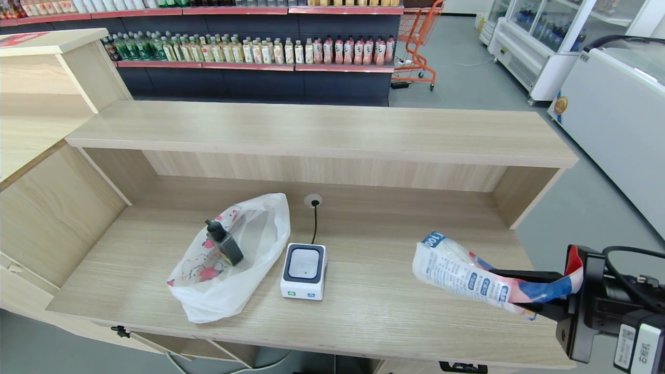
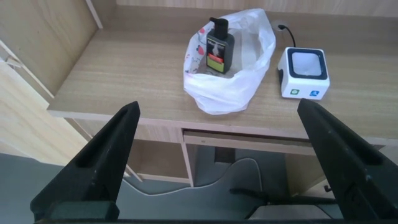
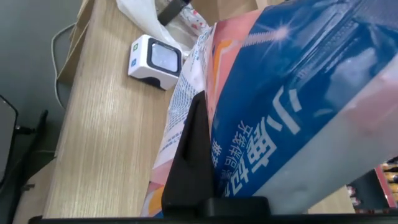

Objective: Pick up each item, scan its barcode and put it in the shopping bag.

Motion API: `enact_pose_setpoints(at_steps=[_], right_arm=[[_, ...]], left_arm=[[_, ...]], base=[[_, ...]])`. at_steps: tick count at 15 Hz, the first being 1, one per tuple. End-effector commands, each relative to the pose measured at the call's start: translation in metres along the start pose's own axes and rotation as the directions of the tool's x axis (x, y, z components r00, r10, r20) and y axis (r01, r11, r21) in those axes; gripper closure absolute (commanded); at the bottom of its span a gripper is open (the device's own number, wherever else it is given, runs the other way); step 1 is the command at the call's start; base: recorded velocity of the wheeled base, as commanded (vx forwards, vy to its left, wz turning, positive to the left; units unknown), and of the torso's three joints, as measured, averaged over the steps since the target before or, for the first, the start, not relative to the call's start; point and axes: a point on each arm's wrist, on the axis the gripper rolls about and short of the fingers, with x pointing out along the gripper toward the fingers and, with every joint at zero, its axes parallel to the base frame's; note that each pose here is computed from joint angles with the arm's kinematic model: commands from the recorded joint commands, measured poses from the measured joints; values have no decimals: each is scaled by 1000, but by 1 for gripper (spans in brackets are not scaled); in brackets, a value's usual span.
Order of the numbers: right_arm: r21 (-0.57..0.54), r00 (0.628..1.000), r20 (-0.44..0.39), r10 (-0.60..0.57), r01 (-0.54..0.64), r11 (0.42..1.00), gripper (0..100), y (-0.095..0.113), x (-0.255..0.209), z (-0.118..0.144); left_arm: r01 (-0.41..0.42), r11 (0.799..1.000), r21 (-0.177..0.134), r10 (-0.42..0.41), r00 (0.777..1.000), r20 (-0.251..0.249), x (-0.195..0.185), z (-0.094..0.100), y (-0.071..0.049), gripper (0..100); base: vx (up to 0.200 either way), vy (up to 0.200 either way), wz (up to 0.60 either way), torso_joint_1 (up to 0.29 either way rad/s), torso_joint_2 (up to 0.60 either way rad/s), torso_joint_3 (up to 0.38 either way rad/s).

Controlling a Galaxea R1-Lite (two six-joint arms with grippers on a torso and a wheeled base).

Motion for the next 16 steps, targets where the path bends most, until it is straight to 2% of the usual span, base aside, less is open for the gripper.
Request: enact_pose_setpoints(at_steps=[1, 3, 11, 13, 16], right_arm=[[25, 1000, 20, 8, -8, 1000, 100, 1, 0, 1], [45, 999, 34, 15, -16, 999, 100, 1, 1, -1], [161, 998, -48, 46, -37, 986, 100, 10, -2, -41], [209, 995, -77, 62, -45, 977, 100, 16, -2, -55], [237, 995, -62, 79, -62, 970, 100, 18, 2, -63]], left_arm=[[1, 1000, 0, -1, 1000, -2, 0, 0, 0, 0], [1, 1000, -2, -1, 1000, -2, 0, 0, 0, 0], [1, 1000, 0, -1, 1000, -2, 0, 0, 0, 0], [0, 1000, 2, 0, 1000, -2, 0, 0, 0, 0], [0, 1000, 3, 0, 1000, -2, 0, 0, 0, 0]], base=[[0, 200, 0, 2, 2, 2], [0, 200, 0, 3, 5, 2], [0, 200, 0, 2, 2, 4], [0, 0, 0, 0, 0, 0], [0, 0, 0, 0, 0, 0]])
